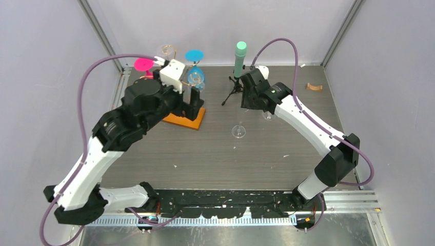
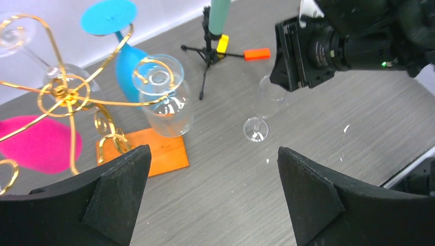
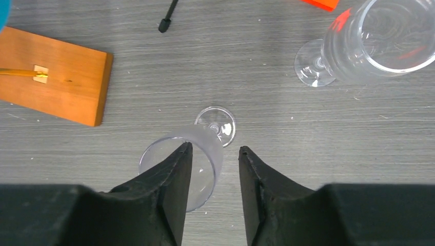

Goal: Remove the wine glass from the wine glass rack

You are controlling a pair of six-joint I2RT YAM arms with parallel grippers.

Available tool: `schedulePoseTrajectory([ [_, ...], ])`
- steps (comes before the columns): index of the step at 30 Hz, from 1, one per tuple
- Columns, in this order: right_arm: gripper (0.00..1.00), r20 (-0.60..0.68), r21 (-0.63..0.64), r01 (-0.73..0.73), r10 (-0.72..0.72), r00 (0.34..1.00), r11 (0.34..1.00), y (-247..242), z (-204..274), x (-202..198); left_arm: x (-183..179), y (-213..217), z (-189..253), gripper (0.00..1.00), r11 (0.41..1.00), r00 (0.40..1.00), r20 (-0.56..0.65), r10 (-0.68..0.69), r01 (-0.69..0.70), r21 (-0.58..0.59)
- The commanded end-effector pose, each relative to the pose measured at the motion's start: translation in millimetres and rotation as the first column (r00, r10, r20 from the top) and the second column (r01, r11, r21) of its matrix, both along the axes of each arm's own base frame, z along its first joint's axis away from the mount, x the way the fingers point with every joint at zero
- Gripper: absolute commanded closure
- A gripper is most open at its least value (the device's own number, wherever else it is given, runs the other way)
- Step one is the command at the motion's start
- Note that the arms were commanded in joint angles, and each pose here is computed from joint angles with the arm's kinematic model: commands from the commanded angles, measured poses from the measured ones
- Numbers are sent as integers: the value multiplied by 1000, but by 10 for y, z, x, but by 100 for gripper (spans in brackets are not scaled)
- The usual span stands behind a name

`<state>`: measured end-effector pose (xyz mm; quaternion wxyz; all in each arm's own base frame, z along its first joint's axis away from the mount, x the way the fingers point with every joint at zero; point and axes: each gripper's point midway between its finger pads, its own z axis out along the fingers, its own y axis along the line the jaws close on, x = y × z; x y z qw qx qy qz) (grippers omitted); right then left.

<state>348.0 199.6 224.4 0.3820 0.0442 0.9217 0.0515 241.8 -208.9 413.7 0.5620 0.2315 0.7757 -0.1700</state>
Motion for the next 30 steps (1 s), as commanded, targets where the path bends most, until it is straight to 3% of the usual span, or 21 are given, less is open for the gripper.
schedulePoseTrajectory([
  [1, 58, 5, -40, -20, 20, 1000, 999, -4, 70, 30, 96, 153, 204, 3, 992, 989, 111, 99, -89, -90],
  [5, 69, -12, -52, -25, 24, 1000, 998, 34, 19, 78, 63, 288, 167, 3, 987, 982, 129, 140, -127, -104],
  [11, 96, -22, -92, -17, 15, 1000, 996, 41, 4, 176, 10, 410, 77, 2, 985, 979, 122, 162, -153, -83],
  [13, 99, -3, -117, -3, 3, 1000, 993, -3, 53, 218, -4, 438, 68, 3, 984, 978, 122, 168, -159, -83],
  [30, 100, 12, -163, 88, -88, 996, 983, -333, 51, 653, -39, 549, -48, 2, 980, 974, 112, 196, -191, -61],
])
